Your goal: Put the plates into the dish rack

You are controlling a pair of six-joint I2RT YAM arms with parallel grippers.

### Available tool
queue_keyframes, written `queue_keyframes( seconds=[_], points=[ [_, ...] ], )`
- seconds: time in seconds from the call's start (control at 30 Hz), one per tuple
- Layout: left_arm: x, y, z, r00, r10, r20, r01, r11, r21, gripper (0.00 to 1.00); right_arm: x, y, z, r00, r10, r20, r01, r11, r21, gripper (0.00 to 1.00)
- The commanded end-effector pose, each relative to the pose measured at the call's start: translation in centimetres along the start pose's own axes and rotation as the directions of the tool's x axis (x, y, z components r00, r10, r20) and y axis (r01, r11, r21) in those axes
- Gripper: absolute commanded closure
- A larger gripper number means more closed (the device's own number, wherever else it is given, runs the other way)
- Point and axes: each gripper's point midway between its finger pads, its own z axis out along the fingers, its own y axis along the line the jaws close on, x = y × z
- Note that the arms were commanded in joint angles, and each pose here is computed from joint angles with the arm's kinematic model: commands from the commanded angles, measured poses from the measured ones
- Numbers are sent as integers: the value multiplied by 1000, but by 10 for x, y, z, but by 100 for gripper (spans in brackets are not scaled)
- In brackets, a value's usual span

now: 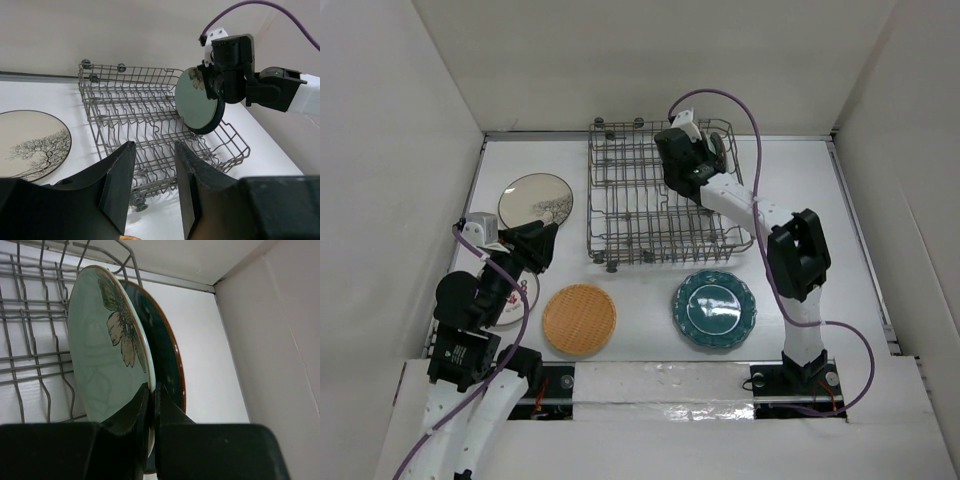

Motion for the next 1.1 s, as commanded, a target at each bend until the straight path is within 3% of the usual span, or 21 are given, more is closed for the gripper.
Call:
queue_keyframes(
  seconds=[0.0,0.43,0.5,0.53,0.63,0.83,1.0,1.07],
  points=[
    [-12,-3,3,999,17,36,-18,1000,11,65,-20,-13,-1,989,139,55,-142,988,53,100],
    [-11,-2,4,999,17,32,-17,1000,9,65,13,9,2,977,214,-17,-214,977,-17,99],
    [-11,-2,4,999,17,31,-17,1000,8,65,12,7,0,972,234,-17,-235,972,-20,82],
    [-11,-1,5,999,17,29,-17,1000,7,65,11,6,-1,971,240,-14,-240,971,-20,67],
    [-10,-2,5,1000,16,27,-17,1000,9,65,1,-4,-6,962,274,2,-274,961,-27,50],
    [-9,-1,6,1000,13,23,-13,1000,7,65,-28,-21,-34,934,355,38,-348,928,-134,41],
    [-9,-2,6,1000,13,22,-13,1000,9,65,-53,-58,-78,866,494,72,-458,844,-280,28],
    [-9,-2,5,1000,15,23,-15,1000,10,65,-31,-50,-92,866,499,40,-453,815,-360,26]
  ],
)
